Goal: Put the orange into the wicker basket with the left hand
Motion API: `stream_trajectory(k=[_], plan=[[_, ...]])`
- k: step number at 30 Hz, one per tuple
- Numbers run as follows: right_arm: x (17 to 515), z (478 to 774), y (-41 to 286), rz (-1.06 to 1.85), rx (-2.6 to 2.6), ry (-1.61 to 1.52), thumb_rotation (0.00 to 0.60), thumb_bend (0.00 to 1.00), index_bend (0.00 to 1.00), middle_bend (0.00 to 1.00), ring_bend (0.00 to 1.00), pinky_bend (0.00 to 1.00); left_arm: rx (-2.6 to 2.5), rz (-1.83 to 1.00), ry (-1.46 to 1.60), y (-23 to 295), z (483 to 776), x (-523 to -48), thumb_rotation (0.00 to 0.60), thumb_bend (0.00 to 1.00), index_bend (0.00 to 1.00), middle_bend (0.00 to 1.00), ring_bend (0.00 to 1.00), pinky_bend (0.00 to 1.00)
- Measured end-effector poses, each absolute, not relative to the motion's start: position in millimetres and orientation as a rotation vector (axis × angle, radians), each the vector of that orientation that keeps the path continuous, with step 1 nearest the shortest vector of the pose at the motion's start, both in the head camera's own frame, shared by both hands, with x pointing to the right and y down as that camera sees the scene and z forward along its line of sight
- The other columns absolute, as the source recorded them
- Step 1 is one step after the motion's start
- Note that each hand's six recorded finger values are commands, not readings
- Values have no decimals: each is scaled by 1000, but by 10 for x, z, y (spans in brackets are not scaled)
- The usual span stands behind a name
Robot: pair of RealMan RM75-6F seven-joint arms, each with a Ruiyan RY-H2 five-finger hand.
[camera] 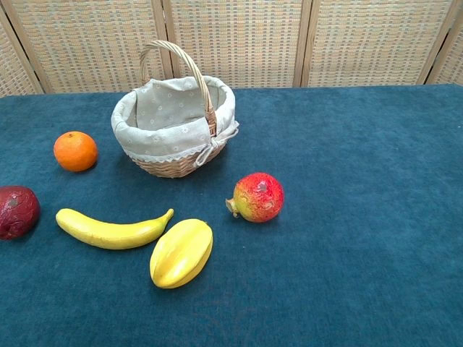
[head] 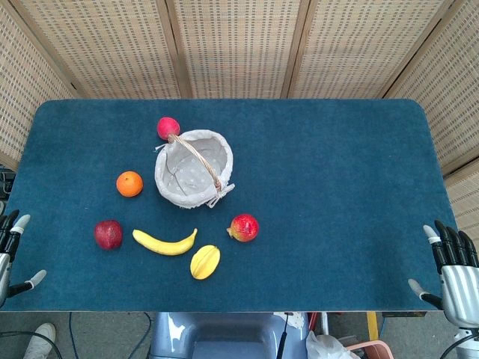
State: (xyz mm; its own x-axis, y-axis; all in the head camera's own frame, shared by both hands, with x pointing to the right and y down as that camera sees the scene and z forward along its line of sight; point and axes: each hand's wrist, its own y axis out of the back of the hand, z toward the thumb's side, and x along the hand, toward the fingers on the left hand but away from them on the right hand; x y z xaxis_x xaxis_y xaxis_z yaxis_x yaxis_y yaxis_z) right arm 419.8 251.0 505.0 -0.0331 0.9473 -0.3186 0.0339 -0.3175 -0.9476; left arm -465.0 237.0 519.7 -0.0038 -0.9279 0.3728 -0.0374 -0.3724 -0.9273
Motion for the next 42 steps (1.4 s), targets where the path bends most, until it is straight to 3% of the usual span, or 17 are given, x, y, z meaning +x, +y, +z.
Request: stream_trajectory(k=[6,12,25,35,37,39,42], plan=[[4217,5063,2500,1467,-1452,-1094,600,0,0,0,0,0,-1516,-1487,1024,2343,5248,-4642,600,0,0,0,0,0],[4234,5094,2478,1480,-1454,-1094,600,0,0,0,0,0,-1579,-1448,992,2026,5443,-4570,600,0,0,0,0,0],[4355,5279,2380,1578,-1416,-1086,600,0,0,0,0,0,-1717,-1444,754,684,6494,-4299,600,0,0,0,0,0],[4467,5429,2337,1661,-1381,-1071,600,0,0,0,0,0,-1813,-1500,643,439,7222,-3911,600,0,7,0,0,6],[4471,5456,2329,1669,-1378,-1065,600,0,0,0,0,0,-1817,-1502,633,410,7310,-3855,600,0,93,43,36,87],[4470,5471,2323,1672,-1375,-1061,600,0,0,0,0,0,-1810,-1500,623,384,7364,-3820,600,0,276,204,164,256],[4470,5484,2320,1675,-1370,-1059,600,0,0,0,0,0,-1790,-1493,614,352,7442,-3768,600,0,491,440,355,416]])
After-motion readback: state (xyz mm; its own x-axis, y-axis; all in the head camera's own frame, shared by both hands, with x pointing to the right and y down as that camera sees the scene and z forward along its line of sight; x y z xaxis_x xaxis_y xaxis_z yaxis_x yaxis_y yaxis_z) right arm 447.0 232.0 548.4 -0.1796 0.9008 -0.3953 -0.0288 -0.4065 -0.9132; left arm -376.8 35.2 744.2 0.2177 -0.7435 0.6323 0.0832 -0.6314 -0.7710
